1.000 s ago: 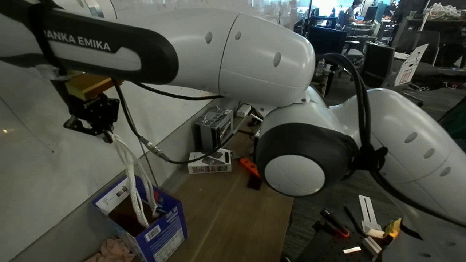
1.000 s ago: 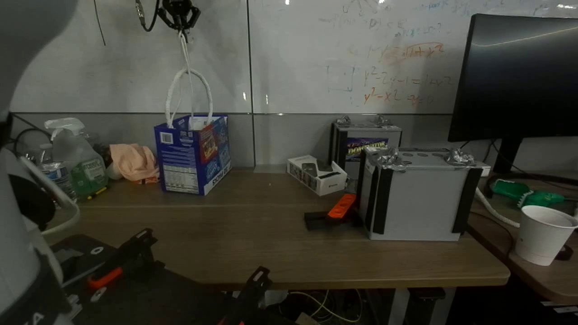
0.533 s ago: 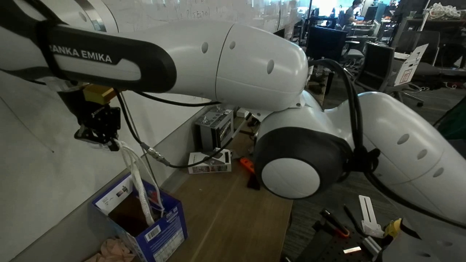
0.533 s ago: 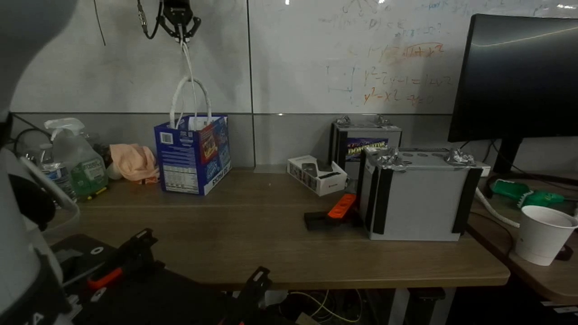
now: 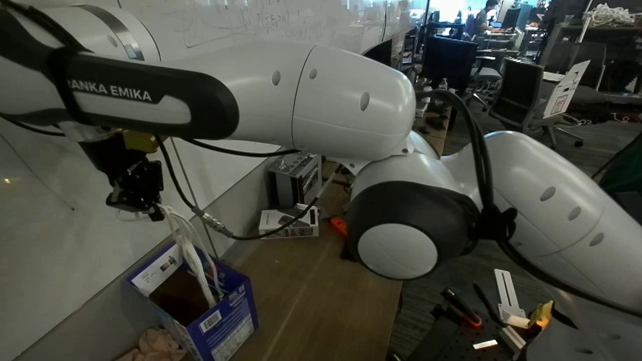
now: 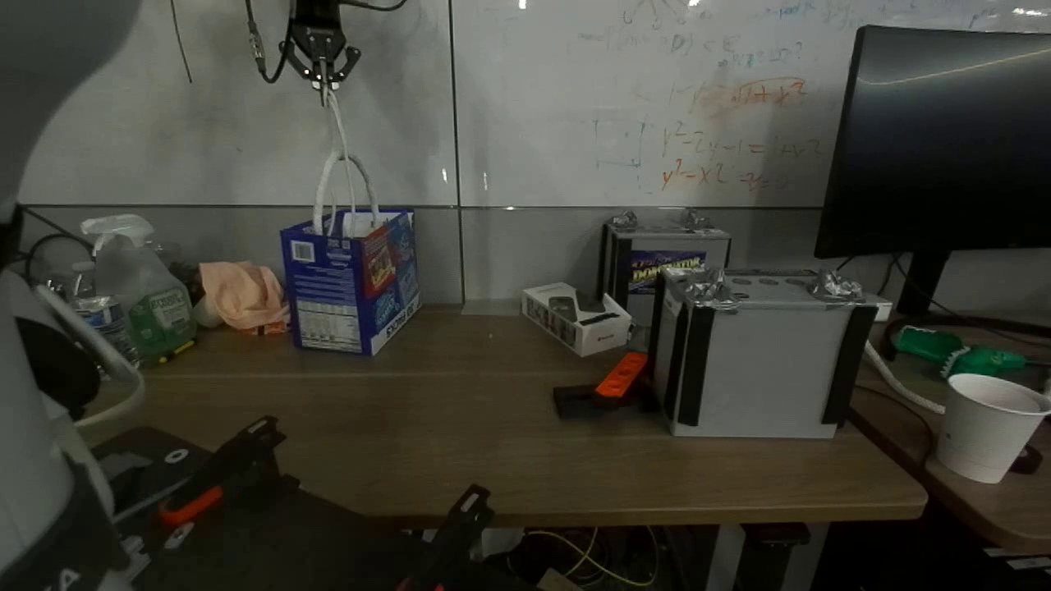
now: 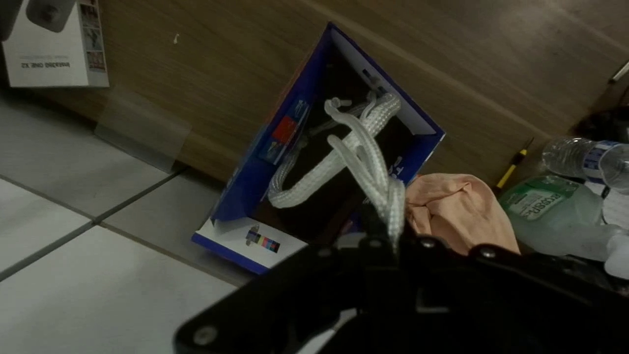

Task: Put the white string in the blue box

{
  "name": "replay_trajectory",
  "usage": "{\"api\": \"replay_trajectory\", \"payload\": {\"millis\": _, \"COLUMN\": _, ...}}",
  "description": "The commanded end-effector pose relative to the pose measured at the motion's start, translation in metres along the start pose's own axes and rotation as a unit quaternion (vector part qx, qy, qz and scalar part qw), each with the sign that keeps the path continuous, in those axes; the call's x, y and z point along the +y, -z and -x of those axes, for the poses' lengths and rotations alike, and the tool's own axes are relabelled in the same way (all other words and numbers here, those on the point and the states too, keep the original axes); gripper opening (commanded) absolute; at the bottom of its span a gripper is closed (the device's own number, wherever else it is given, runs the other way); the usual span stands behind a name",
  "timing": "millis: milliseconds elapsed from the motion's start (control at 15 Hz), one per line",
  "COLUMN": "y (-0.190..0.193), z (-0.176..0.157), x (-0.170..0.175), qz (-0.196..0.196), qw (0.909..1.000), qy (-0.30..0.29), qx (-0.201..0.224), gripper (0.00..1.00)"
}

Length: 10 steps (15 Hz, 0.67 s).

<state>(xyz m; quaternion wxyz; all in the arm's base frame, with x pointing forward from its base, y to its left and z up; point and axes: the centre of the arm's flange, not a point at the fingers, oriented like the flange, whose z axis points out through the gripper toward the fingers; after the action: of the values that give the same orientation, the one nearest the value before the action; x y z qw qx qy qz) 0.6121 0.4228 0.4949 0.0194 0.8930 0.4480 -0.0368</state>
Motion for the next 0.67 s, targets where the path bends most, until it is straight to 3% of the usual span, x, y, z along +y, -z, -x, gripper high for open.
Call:
{"api": "replay_trajectory", "payload": {"millis": 0, "y": 0.039, "z": -0.058, "x": 0.022, "qz": -0.013, "qw": 0.9997, "qy": 0.018, "qx": -0.003, "gripper": 0.02}}
{"api": "replay_trajectory", "payload": {"millis": 67, "y": 0.04, "z": -0.057, "x": 0.022, "qz": -0.016, "qw": 0.9997, "qy": 0.018, "qx": -0.007, "gripper": 0.32}}
{"api": "replay_trajectory", "payload": {"millis": 133, "y": 0.044, "z": -0.055, "x": 0.022, "qz": -0.018, "qw": 0.9996, "qy": 0.019, "qx": -0.009, "gripper": 0.32}}
{"api": "replay_trajectory", "payload": {"millis": 600, "y": 0.04, "z": -0.047, "x": 0.021, "qz": -0.017, "qw": 0.9991, "qy": -0.009, "qx": -0.038, "gripper": 0.84}}
